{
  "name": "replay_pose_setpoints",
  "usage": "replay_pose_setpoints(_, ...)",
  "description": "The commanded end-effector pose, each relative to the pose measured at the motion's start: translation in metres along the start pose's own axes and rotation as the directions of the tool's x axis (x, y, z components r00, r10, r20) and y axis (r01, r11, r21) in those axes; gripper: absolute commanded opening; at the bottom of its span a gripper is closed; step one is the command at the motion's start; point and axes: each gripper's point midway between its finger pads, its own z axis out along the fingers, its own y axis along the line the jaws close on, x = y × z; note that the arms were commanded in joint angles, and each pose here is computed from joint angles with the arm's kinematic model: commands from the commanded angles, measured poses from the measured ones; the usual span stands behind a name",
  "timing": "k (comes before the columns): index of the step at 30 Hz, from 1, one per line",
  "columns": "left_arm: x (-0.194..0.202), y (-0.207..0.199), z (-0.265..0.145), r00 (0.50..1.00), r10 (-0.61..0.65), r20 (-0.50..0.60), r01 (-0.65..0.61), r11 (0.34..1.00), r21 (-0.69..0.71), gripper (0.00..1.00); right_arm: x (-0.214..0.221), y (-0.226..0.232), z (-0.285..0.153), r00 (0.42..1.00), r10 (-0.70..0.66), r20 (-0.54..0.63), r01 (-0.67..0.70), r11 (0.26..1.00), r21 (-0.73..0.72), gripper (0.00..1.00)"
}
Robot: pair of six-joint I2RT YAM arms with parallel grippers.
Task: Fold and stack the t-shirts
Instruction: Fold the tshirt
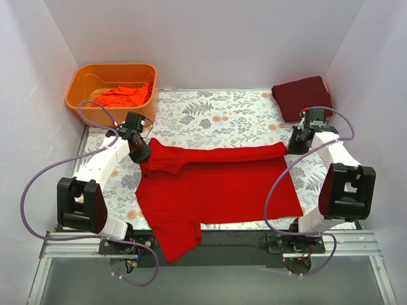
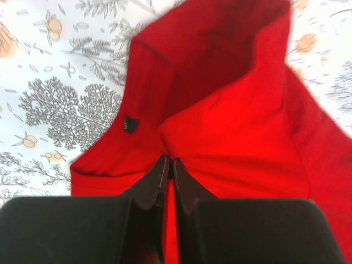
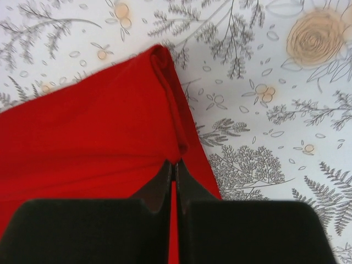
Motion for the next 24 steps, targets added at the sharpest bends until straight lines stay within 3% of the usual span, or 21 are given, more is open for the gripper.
replay_pose_setpoints(1, 0.002, 0.001, 0.007, 0.999, -0.052, 0.005, 0.052, 0.999, 0.013, 0.01, 0.011, -0.011, 0.010, 1.000, 0.016, -0.024, -0.015, 0.999, 0.037, 0.01)
replay_pose_setpoints(15, 0.035, -0.008, 0.026, 0.988, -0.078, -0.131, 0.087, 0.994, 0.068, 0.01, 0.009, -0.017, 0.037, 0.998, 0.029, -0.047, -0.026, 0.998, 0.060, 0.01)
replay_pose_setpoints(24, 0.027, -0.008, 0.022, 0.991, -0.091, -0.101, 0.097, 0.994, 0.058, 0.01, 0.016, -0.017, 0.041, 0.997, 0.031, -0.066, -0.028, 0.998, 0.053, 0.02)
